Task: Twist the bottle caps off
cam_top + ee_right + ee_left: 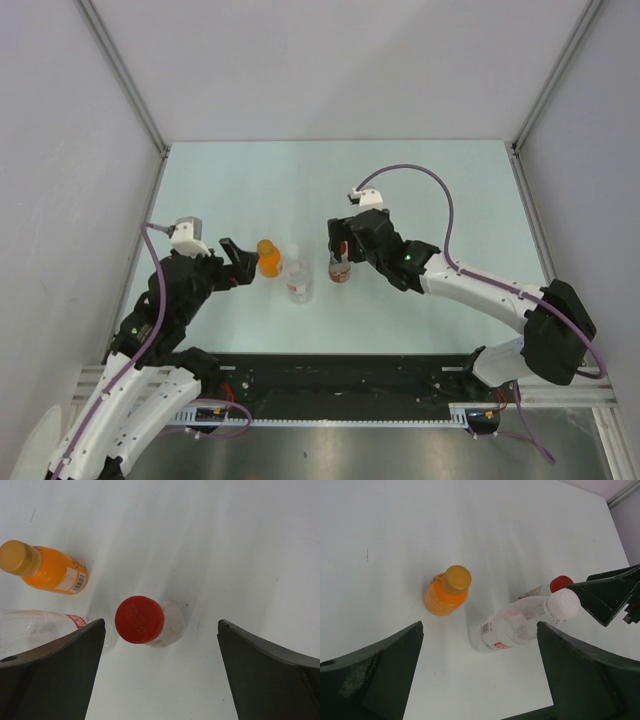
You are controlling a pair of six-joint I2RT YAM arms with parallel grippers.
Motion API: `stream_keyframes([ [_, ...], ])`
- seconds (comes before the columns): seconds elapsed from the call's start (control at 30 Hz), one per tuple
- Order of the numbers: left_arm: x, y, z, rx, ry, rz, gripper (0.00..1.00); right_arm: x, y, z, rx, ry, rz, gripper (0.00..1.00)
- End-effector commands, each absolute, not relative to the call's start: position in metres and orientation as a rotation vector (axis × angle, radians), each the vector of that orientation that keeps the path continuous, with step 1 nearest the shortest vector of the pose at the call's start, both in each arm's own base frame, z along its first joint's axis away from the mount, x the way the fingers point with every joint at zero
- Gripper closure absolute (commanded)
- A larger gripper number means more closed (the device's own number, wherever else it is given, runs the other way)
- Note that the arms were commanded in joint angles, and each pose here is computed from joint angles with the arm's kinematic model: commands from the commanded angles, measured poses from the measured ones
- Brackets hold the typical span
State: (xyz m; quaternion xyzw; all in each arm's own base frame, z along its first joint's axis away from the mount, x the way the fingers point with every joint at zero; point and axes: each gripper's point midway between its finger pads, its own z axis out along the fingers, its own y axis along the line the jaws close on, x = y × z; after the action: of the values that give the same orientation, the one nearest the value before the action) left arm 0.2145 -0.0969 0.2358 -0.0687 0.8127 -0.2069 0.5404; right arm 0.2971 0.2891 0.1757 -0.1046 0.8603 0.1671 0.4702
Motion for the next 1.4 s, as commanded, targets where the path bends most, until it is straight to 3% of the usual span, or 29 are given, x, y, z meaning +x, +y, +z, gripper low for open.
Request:
stream_keyframes([
  [0.0,0.215,-0.095,0.234,-0.150,1.926,-0.473,0.00,0.307,0.306,0.189,-0.238,2.067,0.488,0.02],
  [0.57,0.215,-0.092,0.230,-0.161,1.931,-0.455,0.00,0.324,0.315,0.155,-0.237,2.116,0.485,0.18],
  [0.73,0.215,-0.091,0.230,-0.167,1.931,-0.450,0.00,0.328,0.319,0.156,-0.245,2.096,0.494,0.37],
  [0.77,0.215,-0.090,0.231,-0.169,1.929,-0.448,0.00,0.328,0.319,0.155,-0.247,2.100,0.496,0.45],
  [0.97,0.214,-0.089,0.233,-0.177,1.924,-0.444,0.00,0.325,0.316,0.153,-0.256,2.117,0.484,0.62],
  [1.13,0.213,-0.081,0.250,-0.203,1.874,-0.433,0.00,0.315,0.295,0.188,-0.222,2.076,0.458,0.76],
  [1.23,0.213,-0.071,0.277,-0.207,1.804,-0.400,0.00,0.304,0.272,0.224,-0.184,2.022,0.455,1.00],
  [1.37,0.213,-0.056,0.329,-0.235,1.683,-0.358,0.00,0.290,0.240,0.273,-0.114,1.953,0.431,1.00],
])
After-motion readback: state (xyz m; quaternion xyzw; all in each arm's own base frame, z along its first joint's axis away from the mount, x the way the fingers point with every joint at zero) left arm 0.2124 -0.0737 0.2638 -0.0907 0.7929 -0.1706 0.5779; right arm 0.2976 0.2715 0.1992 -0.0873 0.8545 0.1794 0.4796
